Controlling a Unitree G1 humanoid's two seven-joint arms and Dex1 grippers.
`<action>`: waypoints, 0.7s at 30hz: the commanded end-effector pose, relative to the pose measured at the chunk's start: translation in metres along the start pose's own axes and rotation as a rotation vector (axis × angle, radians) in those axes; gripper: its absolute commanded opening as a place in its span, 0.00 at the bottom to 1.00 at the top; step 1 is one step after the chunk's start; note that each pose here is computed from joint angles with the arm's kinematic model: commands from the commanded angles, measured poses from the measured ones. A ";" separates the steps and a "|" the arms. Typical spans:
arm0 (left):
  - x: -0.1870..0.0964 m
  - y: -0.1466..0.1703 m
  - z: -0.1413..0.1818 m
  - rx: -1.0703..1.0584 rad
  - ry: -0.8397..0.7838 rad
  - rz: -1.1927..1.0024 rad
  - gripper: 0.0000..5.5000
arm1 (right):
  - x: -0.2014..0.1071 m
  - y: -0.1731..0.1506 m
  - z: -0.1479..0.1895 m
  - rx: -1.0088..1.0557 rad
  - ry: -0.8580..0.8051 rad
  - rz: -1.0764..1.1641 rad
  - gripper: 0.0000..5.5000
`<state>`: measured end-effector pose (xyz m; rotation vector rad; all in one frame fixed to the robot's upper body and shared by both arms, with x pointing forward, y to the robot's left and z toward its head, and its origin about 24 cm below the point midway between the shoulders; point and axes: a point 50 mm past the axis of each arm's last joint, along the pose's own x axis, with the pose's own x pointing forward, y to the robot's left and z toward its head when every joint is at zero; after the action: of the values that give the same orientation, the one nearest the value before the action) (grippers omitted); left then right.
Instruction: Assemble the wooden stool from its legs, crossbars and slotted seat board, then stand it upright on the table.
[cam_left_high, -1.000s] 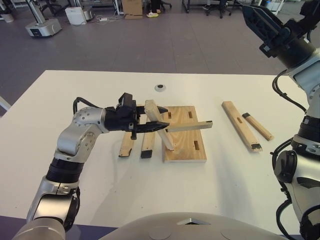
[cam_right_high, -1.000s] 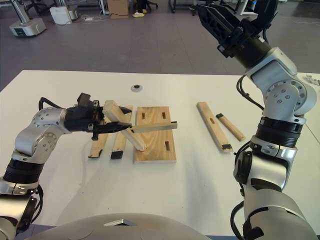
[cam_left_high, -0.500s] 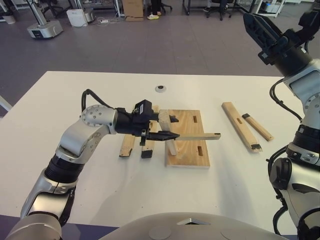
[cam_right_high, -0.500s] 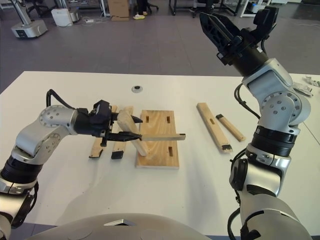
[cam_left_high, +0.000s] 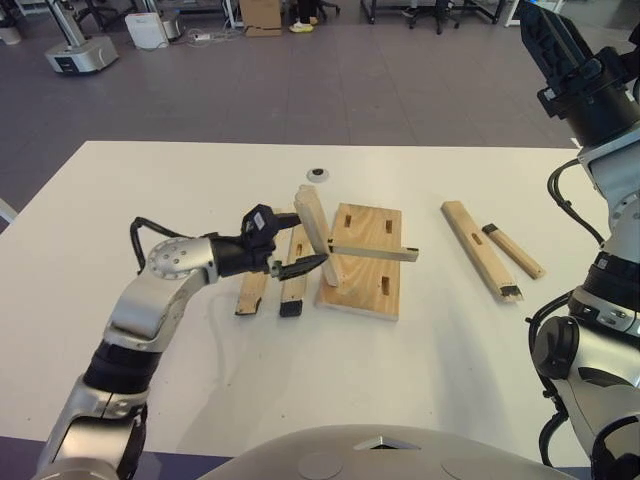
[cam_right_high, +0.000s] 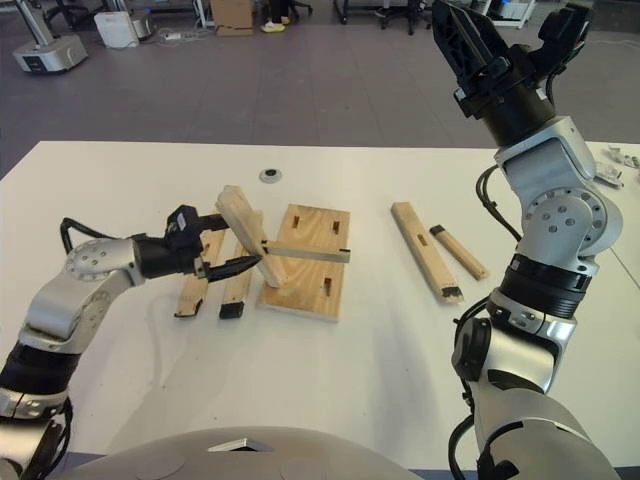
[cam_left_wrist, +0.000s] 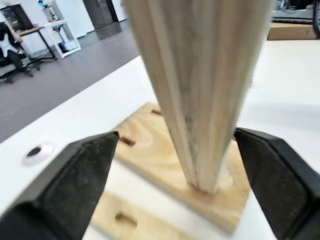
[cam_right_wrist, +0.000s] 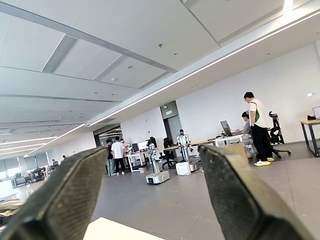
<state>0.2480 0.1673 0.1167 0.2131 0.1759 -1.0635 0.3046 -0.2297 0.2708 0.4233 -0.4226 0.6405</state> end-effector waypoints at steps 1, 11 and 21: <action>-0.015 0.006 -0.017 -0.085 0.089 0.150 0.77 | 0.004 0.001 -0.001 -0.004 -0.001 0.017 0.61; 0.010 -0.022 -0.058 -0.306 0.139 0.466 0.77 | 0.008 -0.001 -0.002 0.005 -0.006 0.020 0.61; 0.028 -0.041 -0.052 -0.302 0.200 0.549 0.77 | 0.007 -0.002 -0.006 0.023 0.013 -0.005 0.61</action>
<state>0.2261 0.1408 0.0563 0.0836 0.3972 -0.4510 0.3111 -0.2285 0.2656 0.4382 -0.4068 0.6390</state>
